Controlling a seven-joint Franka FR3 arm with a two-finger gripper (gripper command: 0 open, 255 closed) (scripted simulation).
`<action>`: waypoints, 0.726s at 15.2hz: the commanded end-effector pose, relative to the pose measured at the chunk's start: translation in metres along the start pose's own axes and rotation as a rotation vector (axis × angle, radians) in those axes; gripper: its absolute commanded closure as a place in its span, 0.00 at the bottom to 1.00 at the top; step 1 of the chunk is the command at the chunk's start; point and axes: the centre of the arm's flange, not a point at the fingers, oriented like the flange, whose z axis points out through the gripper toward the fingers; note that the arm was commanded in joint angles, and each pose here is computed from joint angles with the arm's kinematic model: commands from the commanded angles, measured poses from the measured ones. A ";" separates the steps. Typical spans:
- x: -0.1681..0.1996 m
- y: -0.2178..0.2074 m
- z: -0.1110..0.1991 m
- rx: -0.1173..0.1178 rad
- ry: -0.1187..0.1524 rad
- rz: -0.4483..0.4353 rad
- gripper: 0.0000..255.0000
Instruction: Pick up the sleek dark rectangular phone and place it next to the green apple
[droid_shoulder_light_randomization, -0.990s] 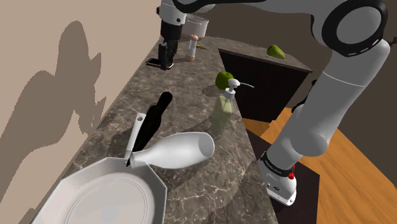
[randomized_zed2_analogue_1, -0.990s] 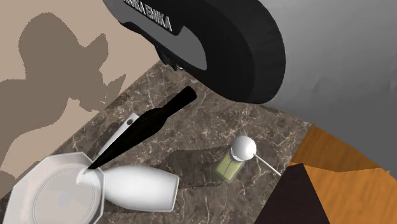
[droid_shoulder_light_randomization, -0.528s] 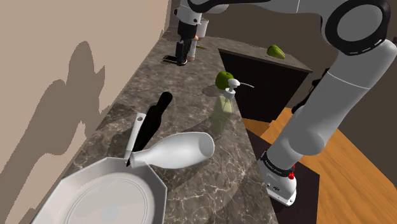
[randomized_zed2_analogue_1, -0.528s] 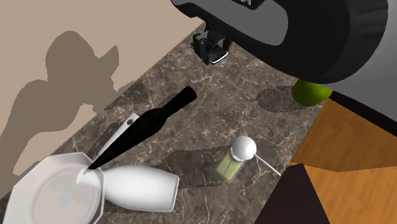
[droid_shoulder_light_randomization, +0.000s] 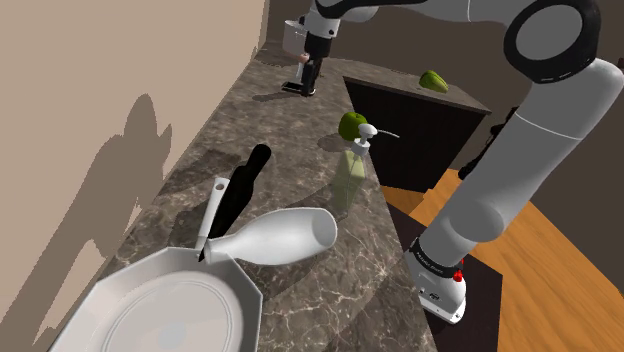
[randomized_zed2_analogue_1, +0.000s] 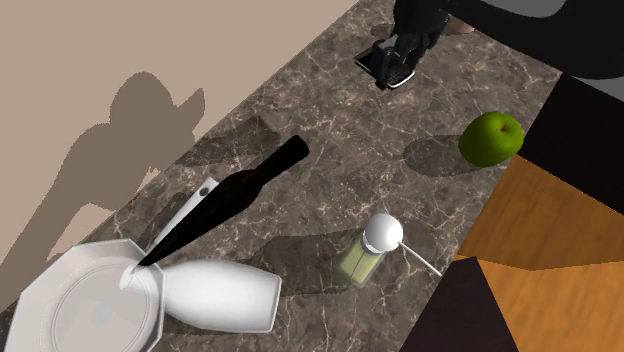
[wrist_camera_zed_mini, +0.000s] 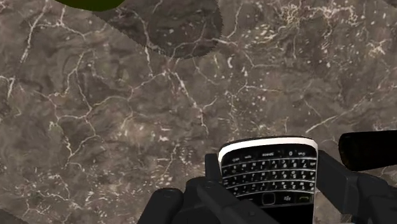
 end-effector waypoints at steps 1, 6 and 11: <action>-0.010 0.025 0.003 -0.001 0.000 -0.001 1.00; -0.037 0.086 0.002 -0.001 0.000 -0.001 1.00; -0.063 0.146 0.001 -0.001 0.000 -0.001 1.00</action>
